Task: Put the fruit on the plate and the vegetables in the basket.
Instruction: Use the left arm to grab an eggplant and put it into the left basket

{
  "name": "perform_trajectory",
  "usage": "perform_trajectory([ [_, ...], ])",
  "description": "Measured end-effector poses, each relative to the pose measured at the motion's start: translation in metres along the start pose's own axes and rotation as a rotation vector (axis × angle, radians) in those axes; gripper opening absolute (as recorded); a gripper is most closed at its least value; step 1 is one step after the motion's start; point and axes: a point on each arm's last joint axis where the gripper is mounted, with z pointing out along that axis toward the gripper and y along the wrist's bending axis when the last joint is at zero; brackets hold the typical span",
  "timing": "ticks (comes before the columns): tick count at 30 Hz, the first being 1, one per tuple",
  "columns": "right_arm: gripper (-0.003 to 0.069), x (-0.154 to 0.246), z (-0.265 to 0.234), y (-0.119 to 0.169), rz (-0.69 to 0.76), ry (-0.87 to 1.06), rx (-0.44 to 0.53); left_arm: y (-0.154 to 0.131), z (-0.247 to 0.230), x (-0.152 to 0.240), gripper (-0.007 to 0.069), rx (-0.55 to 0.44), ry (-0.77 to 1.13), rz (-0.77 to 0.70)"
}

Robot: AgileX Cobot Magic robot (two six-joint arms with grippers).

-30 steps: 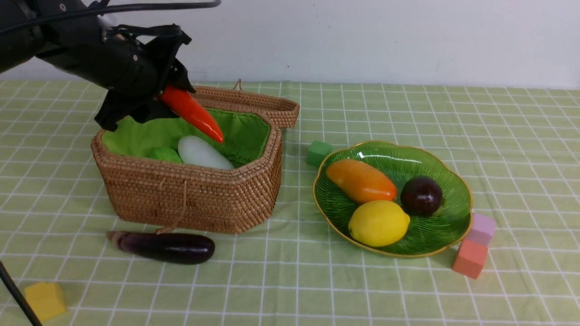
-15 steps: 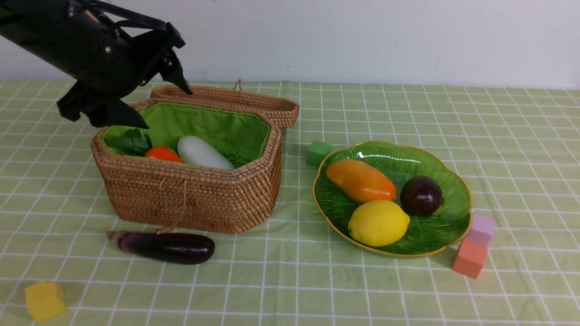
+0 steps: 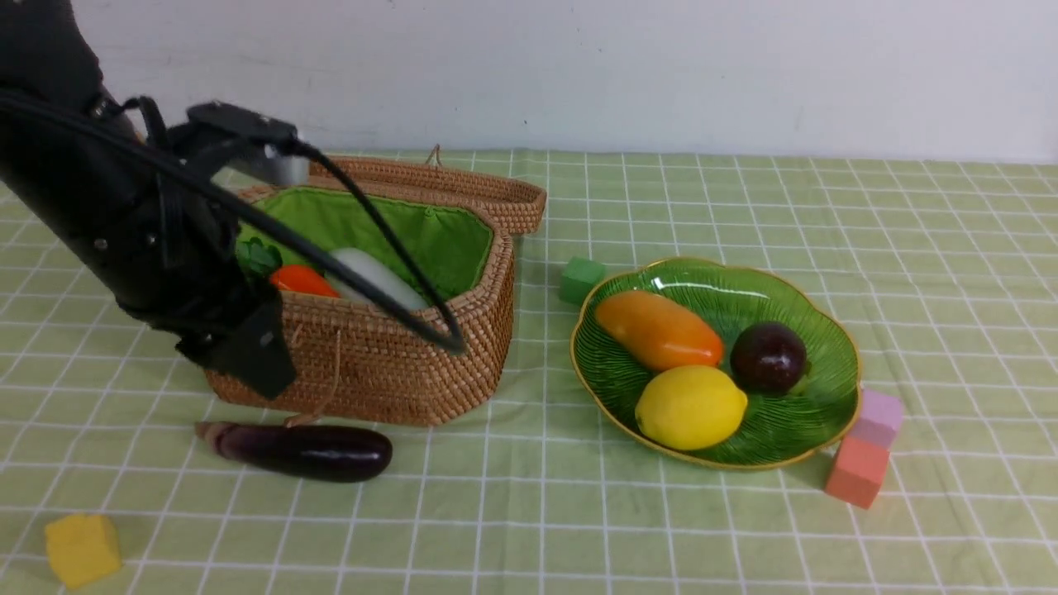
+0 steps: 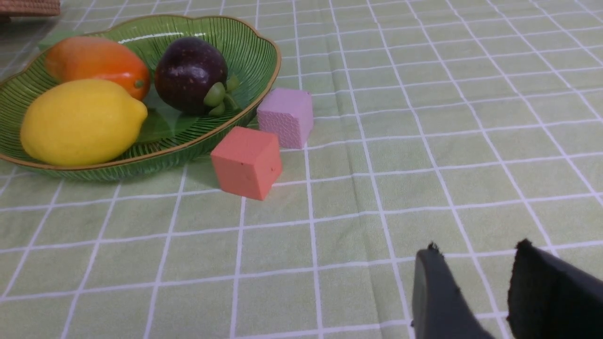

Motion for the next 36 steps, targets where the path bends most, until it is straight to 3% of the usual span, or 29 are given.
perform_trajectory([
  [6, 0.0241, 0.0, 0.0, 0.0, 0.0, 0.0, 0.0, 0.011, 0.032, -0.005, 0.0405, 0.039, 0.038, 0.335],
  [10, 0.0241, 0.0, 0.0, 0.0, 0.0, 0.0, 0.0, 0.015, 0.048, -0.009, 0.0405, 0.067, 0.029, 0.413],
  [16, 0.0241, 0.0, 0.0, 0.0, 0.0, 0.0, 0.0, 0.031, 0.069, -0.01, 0.0418, -0.007, 0.077, 0.464],
  [22, 0.0241, 0.0, 0.0, 0.0, 0.0, 0.0, 0.0, 0.023, 0.074, -0.017, 0.0433, 0.0, 0.053, 0.444],
  [29, 0.0241, 0.0, 0.0, 0.0, 0.0, 0.0, 0.0, 0.001, 0.074, -0.033, 0.0434, 0.152, -0.088, 0.055],
  [36, 0.0241, 0.0, 0.0, 0.0, 0.0, 0.0, 0.0, 0.013, 0.076, -0.024, 0.0435, 0.023, 0.021, 0.16],
])
